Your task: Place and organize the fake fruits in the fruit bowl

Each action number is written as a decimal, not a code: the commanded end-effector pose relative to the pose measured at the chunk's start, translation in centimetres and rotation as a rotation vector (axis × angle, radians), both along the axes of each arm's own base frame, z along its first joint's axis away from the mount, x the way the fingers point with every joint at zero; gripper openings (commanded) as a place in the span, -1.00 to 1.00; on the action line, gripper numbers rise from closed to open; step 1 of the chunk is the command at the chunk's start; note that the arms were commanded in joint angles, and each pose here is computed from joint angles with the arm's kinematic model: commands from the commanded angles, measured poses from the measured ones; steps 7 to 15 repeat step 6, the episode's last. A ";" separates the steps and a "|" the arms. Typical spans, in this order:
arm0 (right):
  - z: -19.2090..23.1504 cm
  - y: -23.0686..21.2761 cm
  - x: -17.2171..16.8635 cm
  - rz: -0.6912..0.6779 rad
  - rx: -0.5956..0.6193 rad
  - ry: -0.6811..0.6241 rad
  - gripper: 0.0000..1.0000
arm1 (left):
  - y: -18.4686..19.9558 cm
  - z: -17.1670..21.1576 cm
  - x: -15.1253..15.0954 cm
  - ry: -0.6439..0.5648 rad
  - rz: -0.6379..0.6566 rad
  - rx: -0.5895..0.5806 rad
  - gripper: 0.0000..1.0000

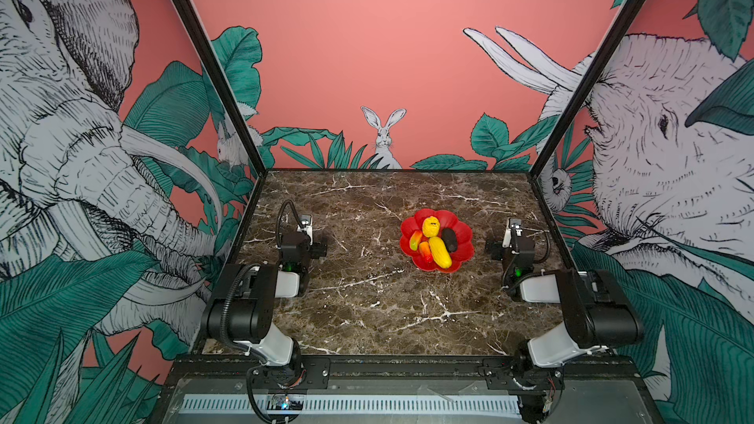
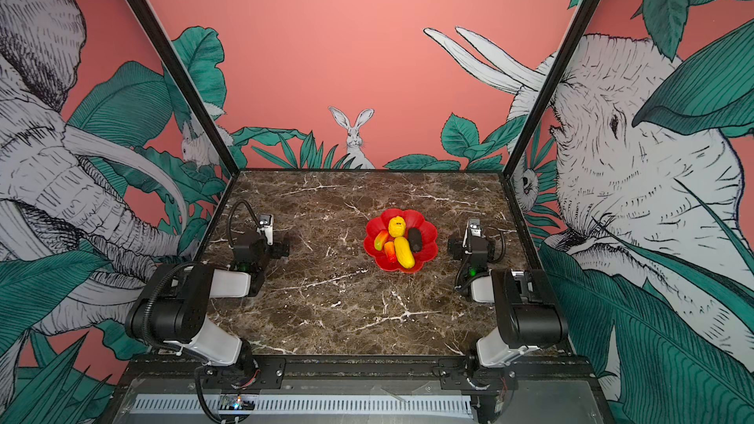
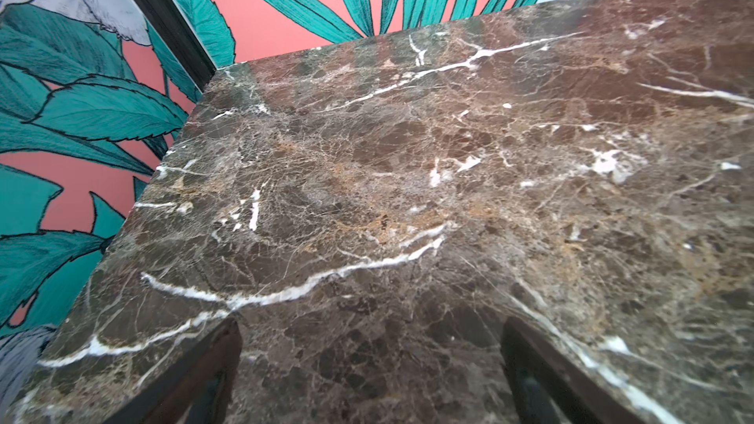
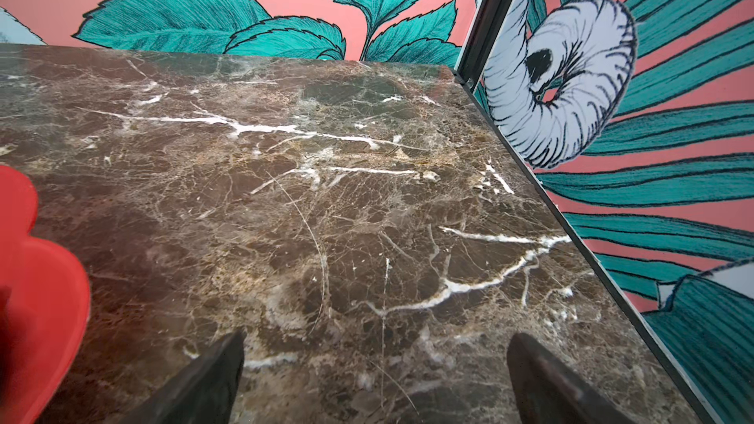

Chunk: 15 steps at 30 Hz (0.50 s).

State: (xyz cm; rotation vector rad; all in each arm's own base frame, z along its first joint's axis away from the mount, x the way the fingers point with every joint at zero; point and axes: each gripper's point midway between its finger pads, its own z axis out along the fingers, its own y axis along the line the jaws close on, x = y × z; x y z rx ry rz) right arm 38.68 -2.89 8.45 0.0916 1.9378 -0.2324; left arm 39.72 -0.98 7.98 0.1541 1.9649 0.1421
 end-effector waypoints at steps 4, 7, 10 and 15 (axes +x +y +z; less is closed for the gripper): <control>1.1 0.1 0.5 0.002 0.009 -0.048 0.99 | -0.3 1.5 0.6 -0.040 -0.022 -0.013 0.99; 1.2 -0.1 0.4 -0.010 0.005 -0.053 0.99 | -0.3 1.5 0.5 -0.041 -0.022 -0.012 0.99; 1.2 -0.1 0.4 -0.010 0.005 -0.053 0.99 | -0.3 1.5 0.5 -0.041 -0.022 -0.012 0.99; 1.2 -0.1 0.4 -0.010 0.005 -0.053 0.99 | -0.3 1.5 0.5 -0.041 -0.022 -0.012 0.99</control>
